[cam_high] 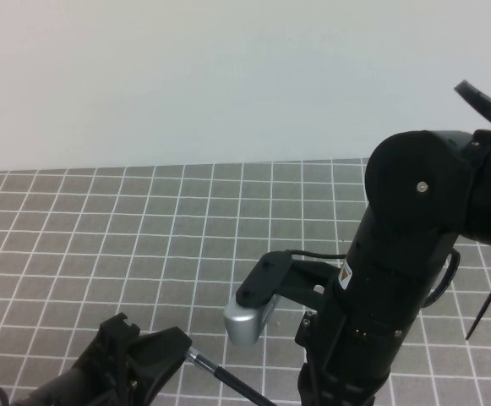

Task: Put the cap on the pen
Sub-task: 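Pick up the pen and its cap, cap the pen, and set it down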

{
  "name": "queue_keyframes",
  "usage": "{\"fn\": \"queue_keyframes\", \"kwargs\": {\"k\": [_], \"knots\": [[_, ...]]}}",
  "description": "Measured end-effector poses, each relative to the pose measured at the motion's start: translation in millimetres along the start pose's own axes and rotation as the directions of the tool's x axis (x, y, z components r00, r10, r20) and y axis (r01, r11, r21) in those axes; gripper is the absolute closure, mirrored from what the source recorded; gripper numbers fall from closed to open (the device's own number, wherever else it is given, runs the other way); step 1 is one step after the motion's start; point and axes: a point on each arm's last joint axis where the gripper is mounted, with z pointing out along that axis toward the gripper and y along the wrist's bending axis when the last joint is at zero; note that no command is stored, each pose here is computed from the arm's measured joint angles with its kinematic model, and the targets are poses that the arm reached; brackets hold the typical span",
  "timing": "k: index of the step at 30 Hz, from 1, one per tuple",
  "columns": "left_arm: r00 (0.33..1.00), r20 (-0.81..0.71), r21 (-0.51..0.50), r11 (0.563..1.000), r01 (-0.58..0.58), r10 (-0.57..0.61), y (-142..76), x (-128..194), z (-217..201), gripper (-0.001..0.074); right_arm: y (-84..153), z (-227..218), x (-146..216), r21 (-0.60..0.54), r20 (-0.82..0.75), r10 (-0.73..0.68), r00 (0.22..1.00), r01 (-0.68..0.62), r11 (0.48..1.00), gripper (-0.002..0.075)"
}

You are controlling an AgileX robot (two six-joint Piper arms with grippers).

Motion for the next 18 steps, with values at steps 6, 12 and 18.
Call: {"fn": "queue_keyframes", "kwargs": {"k": [6, 12, 18], "knots": [[1.0, 0.0, 0.0, 1.0, 0.0, 0.0, 0, 0, 0, 0.0734, 1, -2, -3, 0.001, 0.013, -0.004, 1.0, 0.004, 1.0, 0.0729], [0.999, 0.043, 0.013, 1.0, -0.014, 0.014, -1, -8, 0, 0.0734, 4, -12, -10, 0.01, 0.054, -0.016, 0.998, 0.015, 1.0, 0.0729], [0.999, 0.044, 0.028, 1.0, -0.011, 0.009, -4, -8, 4, 0.0734, 4, -12, -10, 0.011, 0.052, -0.014, 0.999, 0.013, 1.0, 0.0729]]}}
